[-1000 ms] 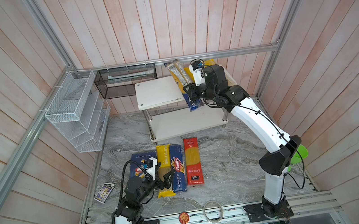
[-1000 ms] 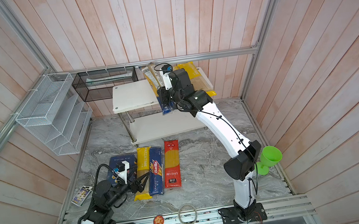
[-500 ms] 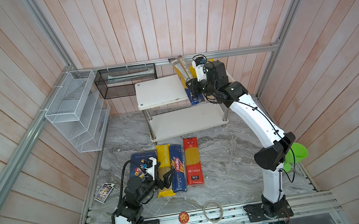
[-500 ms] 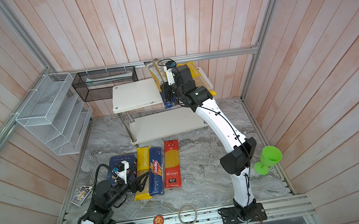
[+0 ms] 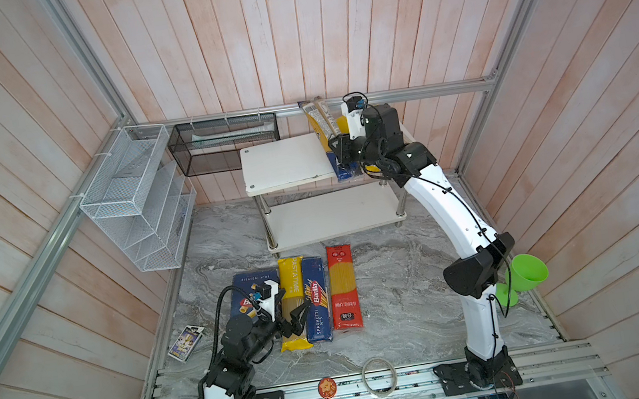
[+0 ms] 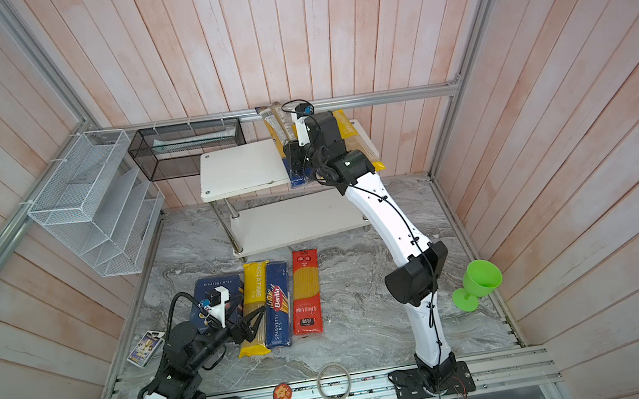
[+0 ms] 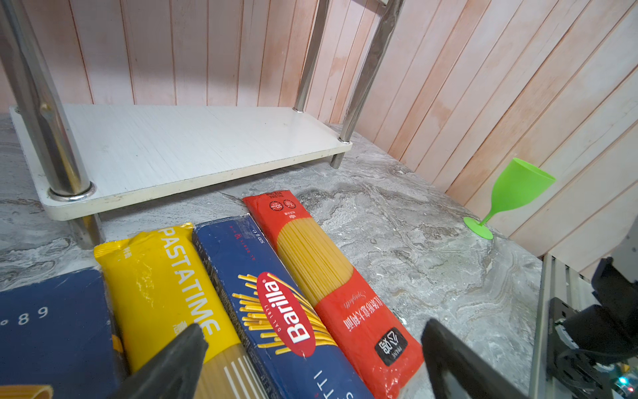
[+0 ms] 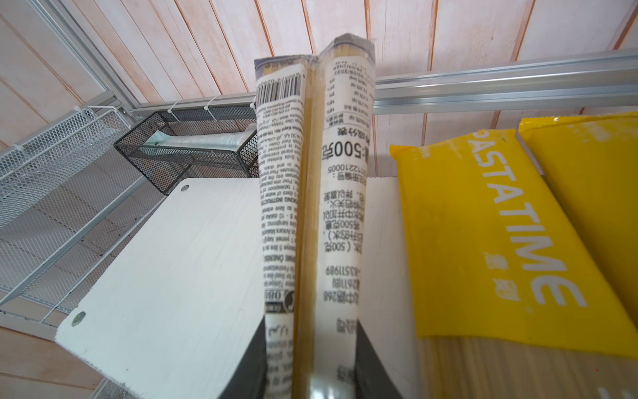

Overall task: Place and organize the pasta boxes and bags onto the shelf
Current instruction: 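Lower the spaghetti pack onto the top shelf beside the yellow bags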

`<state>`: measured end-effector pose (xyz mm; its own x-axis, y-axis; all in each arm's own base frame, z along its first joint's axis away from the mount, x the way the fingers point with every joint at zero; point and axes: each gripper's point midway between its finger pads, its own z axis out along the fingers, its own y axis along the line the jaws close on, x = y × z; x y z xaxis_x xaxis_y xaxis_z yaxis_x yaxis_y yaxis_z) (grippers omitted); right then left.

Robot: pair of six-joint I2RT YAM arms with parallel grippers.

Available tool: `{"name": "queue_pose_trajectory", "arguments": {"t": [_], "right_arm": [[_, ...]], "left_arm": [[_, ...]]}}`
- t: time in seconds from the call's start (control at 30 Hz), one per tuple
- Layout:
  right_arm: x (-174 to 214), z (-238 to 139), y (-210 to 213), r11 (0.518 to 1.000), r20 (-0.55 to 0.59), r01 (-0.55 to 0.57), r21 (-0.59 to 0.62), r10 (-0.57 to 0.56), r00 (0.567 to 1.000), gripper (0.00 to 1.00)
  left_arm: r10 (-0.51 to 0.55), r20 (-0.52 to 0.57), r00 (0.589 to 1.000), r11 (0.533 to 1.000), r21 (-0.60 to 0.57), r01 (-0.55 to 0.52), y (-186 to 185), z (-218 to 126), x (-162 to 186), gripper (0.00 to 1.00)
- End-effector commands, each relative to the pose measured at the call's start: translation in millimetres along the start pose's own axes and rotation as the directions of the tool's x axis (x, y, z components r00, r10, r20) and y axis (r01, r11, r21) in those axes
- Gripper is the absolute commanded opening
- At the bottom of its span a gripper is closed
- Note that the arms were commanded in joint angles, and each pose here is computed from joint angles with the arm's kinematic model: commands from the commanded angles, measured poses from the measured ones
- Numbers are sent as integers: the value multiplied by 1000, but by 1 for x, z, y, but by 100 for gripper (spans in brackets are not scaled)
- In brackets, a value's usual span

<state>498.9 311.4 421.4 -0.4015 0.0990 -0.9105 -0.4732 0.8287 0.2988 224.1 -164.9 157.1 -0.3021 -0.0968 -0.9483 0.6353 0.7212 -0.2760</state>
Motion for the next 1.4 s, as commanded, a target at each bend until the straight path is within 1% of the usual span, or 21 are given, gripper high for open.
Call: {"name": "queue_pose_trajectory", "arguments": {"t": [0.0, 0.03, 0.13, 0.33, 0.47, 0.57, 0.73, 0.87, 1.07, 1.23, 1.37], "right_arm": [[-31, -3, 1, 1000, 112, -9, -15, 11, 994, 33], [-29, -2, 0, 1000, 109, -12, -11, 13, 994, 35], [-25, -1, -1, 1000, 99, -16, -11, 17, 995, 47], [-32, -15, 11, 999, 112, -14, -49, 20, 994, 54], [-42, -39, 25, 998, 130, 34, -44, -28, 991, 55], [-42, -62, 34, 997, 127, 70, -38, -65, 990, 54], [-21, -99, 47, 993, 114, 115, -37, -110, 987, 54], [1, -126, 50, 992, 125, 105, -66, -96, 987, 52], [37, -130, 45, 990, 47, 103, -93, -99, 994, 51], [49, -121, 41, 990, 1, 116, -82, -117, 993, 51], [55, -111, 41, 989, -9, 118, -85, -119, 993, 51]], "left_arm": [[12, 17, 1000, 1000, 2, -12, -2, -1, -7, 100], [11, 15, 1000, 1000, 1, -11, -2, -1, -6, 100], [12, 14, 1000, 1000, 2, -12, -2, -1, -6, 100], [11, 15, 1000, 1000, 2, -11, -2, -1, -6, 100], [11, 15, 1000, 1000, 2, -11, -2, -1, -6, 100], [12, 16, 1000, 1000, 1, -12, -2, -1, -6, 100], [9, 14, 1000, 1000, 3, -9, -2, -1, -6, 100], [9, 12, 1000, 1000, 4, -9, -2, 0, -6, 100], [8, 12, 1000, 1000, 4, -8, -2, 0, -6, 100], [8, 10, 1000, 1000, 2, -8, -1, 0, -5, 100], [6, 11, 1000, 1000, -1, -6, -1, 0, -5, 100]]}}
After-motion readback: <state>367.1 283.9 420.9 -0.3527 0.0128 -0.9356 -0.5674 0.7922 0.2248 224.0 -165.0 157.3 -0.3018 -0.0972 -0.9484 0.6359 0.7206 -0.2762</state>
